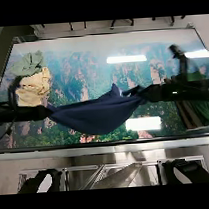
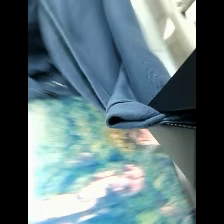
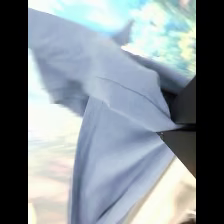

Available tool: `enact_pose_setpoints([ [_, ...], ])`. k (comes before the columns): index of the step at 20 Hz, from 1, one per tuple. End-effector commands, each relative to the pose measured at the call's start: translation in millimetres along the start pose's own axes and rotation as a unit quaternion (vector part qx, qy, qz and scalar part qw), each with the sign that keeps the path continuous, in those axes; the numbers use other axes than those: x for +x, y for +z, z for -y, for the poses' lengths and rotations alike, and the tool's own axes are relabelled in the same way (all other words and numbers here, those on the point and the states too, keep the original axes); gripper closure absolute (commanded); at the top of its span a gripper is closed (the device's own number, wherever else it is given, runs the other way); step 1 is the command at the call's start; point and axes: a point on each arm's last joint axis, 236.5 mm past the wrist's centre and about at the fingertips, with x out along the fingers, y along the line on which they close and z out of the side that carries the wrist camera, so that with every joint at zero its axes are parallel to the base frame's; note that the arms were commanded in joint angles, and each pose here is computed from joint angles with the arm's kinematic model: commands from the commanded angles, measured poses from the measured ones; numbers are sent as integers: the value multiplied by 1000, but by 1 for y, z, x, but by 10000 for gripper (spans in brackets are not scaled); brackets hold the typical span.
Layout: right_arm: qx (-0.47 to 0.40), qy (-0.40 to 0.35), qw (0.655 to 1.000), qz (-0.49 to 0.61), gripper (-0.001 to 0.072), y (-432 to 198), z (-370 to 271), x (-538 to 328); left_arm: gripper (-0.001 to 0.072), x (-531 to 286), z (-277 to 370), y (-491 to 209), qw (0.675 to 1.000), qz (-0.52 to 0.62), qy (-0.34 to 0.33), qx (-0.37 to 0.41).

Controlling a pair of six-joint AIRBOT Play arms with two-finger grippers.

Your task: Fold the shirts.

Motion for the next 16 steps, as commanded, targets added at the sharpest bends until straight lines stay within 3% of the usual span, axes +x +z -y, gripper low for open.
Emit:
enact_pose_setpoints([
  [1, -34, -38, 993, 109, 687, 28, -27, -81, 691, -60, 50, 43, 994, 69, 7, 79],
  [5, -102, -43, 979, 173, 687, 58, -79, -152, 691, -165, 135, 57, 965, 194, 15, 174],
  [10, -168, -31, 950, 260, 687, 108, -134, -216, 692, -317, 183, 65, 890, 382, 113, 221],
  [12, -165, -40, 951, 258, 687, 125, -125, -208, 692, -312, 168, 73, 900, 357, 136, 210],
  [16, -99, -77, 984, 128, 686, 149, -40, -104, 692, -190, 107, 95, 961, 193, 109, 165],
])
